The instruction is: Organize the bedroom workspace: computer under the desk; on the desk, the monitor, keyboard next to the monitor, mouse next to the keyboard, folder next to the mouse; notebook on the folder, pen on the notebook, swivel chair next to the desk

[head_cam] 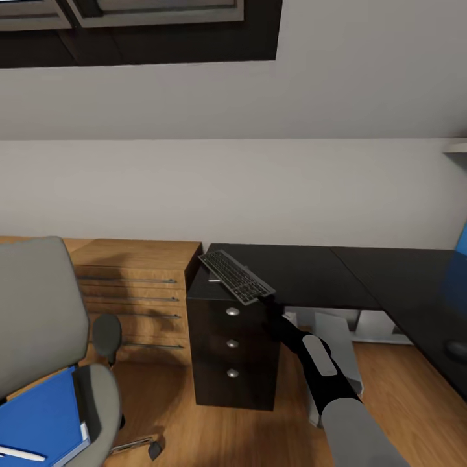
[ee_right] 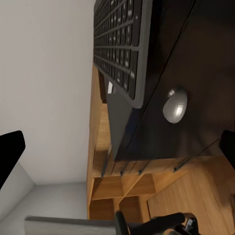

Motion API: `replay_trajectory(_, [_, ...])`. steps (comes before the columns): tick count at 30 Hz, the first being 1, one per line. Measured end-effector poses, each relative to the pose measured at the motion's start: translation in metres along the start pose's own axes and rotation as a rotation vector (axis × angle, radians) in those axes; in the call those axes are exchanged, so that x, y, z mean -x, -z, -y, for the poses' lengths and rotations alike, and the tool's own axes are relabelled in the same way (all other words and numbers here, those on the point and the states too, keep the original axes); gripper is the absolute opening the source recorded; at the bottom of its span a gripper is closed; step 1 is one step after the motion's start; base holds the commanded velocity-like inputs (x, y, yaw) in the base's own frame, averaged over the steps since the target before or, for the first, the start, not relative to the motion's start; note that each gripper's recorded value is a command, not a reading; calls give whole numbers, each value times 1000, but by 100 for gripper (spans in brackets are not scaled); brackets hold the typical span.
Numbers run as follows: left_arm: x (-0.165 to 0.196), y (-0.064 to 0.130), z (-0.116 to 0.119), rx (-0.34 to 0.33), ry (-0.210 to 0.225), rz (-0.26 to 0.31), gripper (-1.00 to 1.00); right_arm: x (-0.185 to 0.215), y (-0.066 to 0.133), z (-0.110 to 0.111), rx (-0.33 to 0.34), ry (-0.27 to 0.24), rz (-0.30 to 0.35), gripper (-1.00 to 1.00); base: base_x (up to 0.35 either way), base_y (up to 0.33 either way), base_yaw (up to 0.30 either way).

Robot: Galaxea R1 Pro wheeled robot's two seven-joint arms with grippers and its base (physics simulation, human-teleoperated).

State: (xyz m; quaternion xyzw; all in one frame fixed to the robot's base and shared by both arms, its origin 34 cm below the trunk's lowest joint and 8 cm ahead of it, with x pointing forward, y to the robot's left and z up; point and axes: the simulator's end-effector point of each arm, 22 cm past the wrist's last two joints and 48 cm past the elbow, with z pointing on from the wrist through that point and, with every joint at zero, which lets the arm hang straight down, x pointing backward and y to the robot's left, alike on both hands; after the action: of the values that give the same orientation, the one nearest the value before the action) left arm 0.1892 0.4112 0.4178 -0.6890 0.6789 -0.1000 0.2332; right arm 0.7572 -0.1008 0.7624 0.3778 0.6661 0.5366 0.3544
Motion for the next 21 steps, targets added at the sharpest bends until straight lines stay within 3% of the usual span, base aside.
replay_trajectory(9, [-5, -1, -9, 18, 5, -8, 100, 0, 0, 2, -4, -1, -1, 100, 179, 160, 0])
replay_trajectory(21, [-6, -1, -15, 38, 6, -12, 100, -1, 0, 7, -13, -9, -3, 100, 19, 18, 0])
